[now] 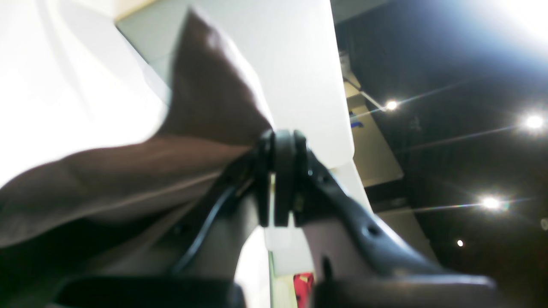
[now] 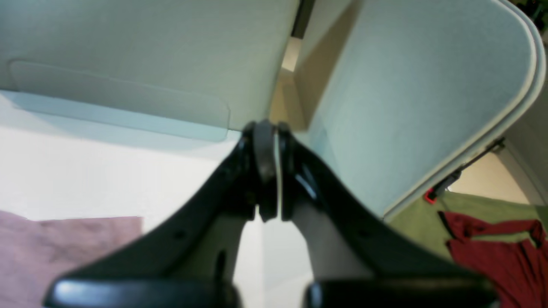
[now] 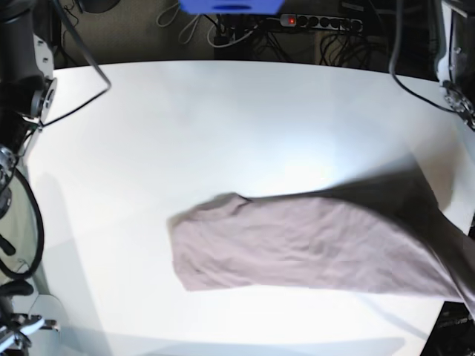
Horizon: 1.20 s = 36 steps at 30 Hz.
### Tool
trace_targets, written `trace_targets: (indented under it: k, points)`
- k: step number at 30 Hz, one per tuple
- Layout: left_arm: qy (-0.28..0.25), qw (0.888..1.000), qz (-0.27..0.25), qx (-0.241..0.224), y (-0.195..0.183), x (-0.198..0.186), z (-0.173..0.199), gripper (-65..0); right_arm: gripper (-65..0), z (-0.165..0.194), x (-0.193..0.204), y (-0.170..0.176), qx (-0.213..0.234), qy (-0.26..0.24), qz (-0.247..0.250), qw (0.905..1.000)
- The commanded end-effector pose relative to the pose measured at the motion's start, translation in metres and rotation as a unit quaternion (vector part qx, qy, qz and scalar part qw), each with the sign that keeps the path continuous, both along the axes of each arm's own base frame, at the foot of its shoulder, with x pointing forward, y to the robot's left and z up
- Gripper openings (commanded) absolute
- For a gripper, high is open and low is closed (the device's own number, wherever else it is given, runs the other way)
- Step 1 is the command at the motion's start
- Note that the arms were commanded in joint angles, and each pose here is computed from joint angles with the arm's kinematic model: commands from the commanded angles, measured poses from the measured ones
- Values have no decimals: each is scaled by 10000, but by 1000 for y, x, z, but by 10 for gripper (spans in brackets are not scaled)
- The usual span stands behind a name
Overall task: Layout the t-shirt on the table in an organized manner, then fold the t-shirt properly
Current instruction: 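Lower the shirt and grasp its hem edge with the right gripper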
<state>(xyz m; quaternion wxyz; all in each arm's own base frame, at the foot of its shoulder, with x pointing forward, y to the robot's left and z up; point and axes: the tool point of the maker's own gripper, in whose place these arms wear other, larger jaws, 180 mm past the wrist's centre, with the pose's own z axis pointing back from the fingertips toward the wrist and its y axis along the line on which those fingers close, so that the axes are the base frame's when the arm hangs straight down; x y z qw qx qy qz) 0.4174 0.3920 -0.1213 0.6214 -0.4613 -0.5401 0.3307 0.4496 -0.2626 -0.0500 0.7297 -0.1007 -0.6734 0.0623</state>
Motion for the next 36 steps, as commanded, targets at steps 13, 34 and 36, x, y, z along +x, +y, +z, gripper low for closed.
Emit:
trace_targets:
  k: [13,34,36]
  points:
    - [761,9959,60,-480,3,-53,-84,-646,-483,-172,-55,72,604,1657,762,9814]
    - [1821,9818,147,-518,-19,-129,-172,-646,-299,-312,-96,252,2173,3520,2015,8879]
    - [1877,9808,148,-511,-19,-133,-175,-646,-298,-314,-88,260,2240,3579,2058,8828]
